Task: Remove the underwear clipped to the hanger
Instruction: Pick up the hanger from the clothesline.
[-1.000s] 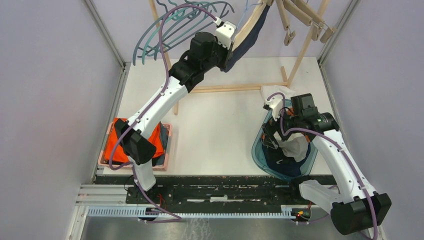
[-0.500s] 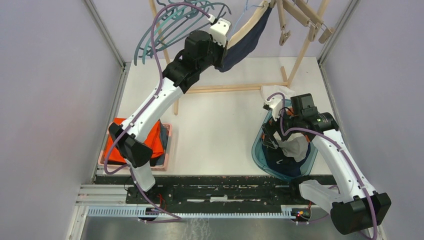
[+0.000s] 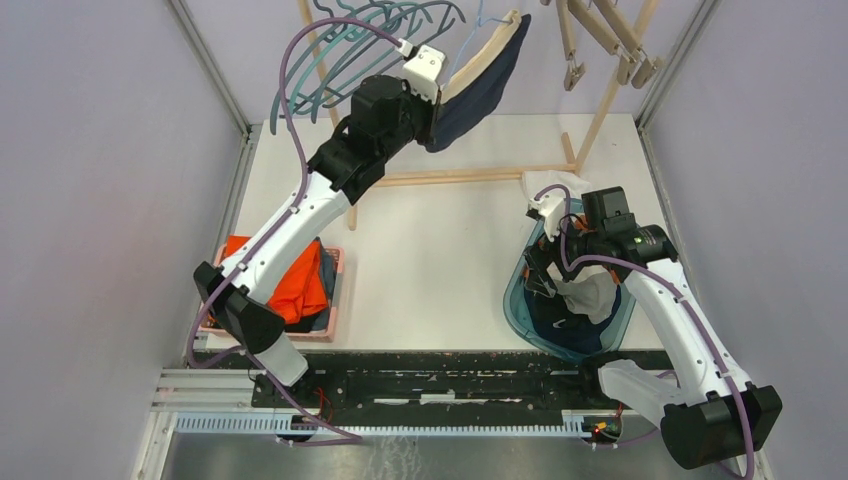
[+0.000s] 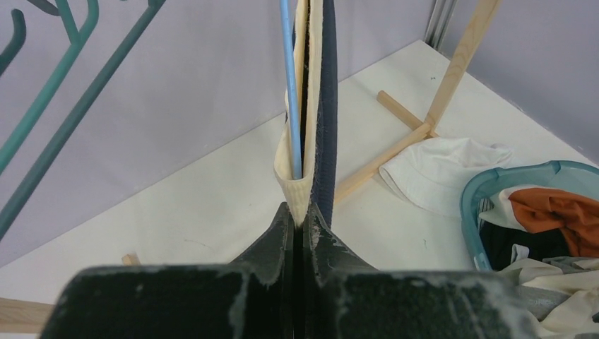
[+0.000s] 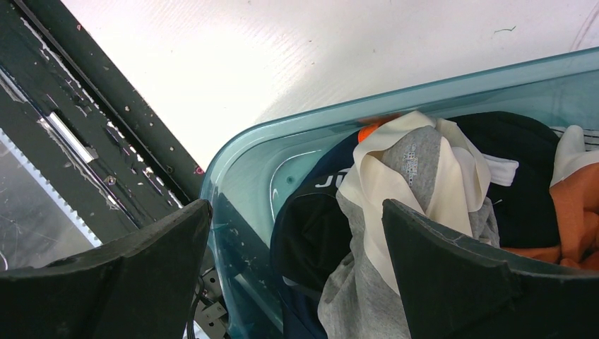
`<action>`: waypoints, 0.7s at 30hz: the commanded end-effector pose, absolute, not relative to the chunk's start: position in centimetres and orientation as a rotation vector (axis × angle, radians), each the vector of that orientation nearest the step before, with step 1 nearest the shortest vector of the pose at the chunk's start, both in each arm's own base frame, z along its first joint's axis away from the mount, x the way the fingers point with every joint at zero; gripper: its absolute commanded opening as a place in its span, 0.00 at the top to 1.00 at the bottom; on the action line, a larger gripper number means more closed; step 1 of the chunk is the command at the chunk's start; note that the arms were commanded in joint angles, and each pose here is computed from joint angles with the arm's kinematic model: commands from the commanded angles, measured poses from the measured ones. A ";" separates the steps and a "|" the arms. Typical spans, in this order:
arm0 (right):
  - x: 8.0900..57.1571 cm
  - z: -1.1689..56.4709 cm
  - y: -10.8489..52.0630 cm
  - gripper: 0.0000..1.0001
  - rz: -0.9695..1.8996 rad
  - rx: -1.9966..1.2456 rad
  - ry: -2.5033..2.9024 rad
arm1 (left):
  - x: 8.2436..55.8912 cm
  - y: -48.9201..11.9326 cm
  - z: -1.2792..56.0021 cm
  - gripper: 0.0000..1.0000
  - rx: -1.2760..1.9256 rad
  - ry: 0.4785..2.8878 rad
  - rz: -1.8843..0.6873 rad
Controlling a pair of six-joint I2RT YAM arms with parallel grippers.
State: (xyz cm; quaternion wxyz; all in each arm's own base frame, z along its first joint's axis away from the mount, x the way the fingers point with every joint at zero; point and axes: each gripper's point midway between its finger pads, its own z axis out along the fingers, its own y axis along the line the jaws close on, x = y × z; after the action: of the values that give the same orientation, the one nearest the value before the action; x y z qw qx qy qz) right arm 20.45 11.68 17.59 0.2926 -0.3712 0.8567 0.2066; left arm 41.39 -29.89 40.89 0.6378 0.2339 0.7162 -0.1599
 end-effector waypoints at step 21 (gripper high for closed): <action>21.2 17.6 12.0 0.00 0.559 -0.994 2.255 | 38.2 -28.2 49.3 0.97 0.480 1.252 -0.413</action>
State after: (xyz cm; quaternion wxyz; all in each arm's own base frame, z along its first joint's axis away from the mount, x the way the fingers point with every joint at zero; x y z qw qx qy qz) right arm 20.64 11.72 17.27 0.2875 -0.3705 0.8585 0.2076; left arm 40.03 -28.65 42.65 0.6948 0.2353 0.6605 -0.1602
